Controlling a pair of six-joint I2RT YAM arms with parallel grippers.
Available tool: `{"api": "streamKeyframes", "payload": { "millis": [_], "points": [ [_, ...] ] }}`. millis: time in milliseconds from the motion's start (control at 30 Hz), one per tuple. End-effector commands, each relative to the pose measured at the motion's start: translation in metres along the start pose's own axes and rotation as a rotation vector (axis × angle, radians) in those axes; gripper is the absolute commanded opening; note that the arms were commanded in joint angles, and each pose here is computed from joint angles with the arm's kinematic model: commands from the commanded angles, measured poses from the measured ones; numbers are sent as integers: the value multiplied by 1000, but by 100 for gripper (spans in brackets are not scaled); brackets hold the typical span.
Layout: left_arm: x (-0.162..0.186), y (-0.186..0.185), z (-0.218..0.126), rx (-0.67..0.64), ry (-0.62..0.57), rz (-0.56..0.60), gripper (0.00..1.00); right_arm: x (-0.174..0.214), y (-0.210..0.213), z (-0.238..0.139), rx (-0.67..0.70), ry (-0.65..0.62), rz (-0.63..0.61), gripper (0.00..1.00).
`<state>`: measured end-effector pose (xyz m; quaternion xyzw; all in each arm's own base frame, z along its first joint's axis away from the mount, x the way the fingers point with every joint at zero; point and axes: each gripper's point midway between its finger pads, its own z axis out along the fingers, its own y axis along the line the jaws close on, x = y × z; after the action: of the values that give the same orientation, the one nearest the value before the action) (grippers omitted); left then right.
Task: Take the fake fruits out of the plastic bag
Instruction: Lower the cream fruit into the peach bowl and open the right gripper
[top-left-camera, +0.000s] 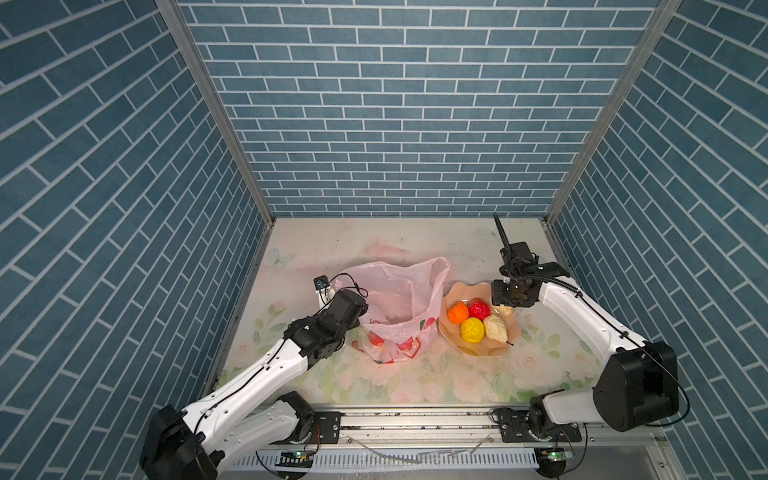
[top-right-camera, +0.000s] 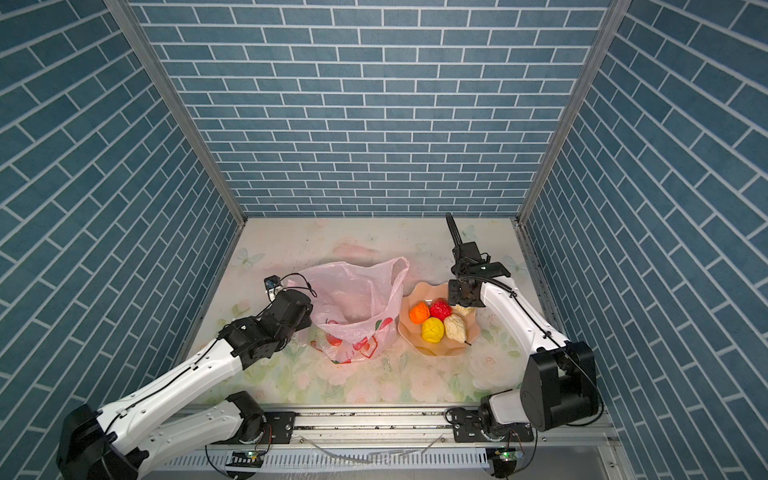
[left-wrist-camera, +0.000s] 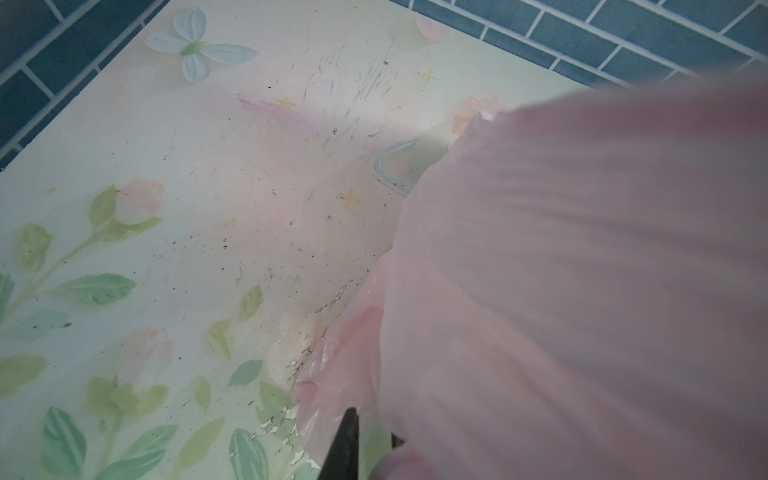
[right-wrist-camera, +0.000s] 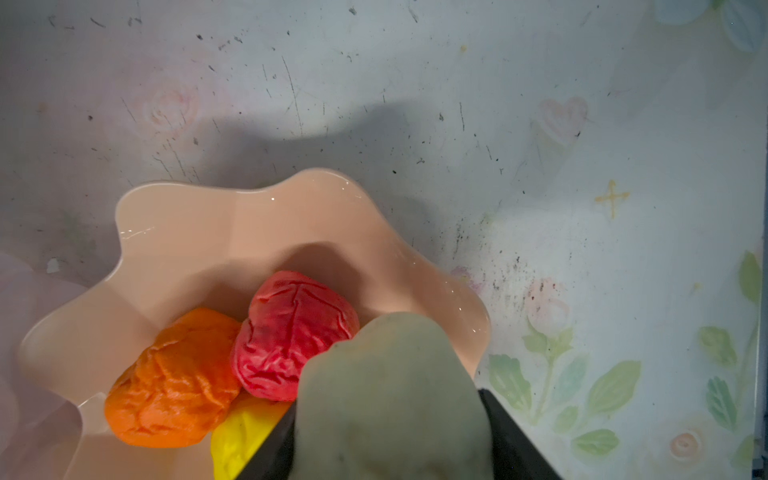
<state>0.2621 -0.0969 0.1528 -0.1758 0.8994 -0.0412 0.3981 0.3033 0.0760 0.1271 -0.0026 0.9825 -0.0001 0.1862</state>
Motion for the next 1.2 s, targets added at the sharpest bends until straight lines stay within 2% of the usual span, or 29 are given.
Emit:
{"api": "streamKeyframes", "payload": {
  "millis": [0, 300, 900, 1167],
  "points": [
    [-15, -11, -2, 30, -22, -10, 18, 8, -11, 15, 43, 24, -39, 35],
    [-23, -17, 4, 31, -17, -7, 17, 9, -19, 30, 49, 47, -40, 40],
    [-35, -18, 14, 25, -20, -19, 17, 11, -12, 41, 14, 73, -22, 71],
    [-50, -22, 18, 39, -31, -27, 17, 10, -11, 30, 0, 56, -12, 80]
  ]
}}
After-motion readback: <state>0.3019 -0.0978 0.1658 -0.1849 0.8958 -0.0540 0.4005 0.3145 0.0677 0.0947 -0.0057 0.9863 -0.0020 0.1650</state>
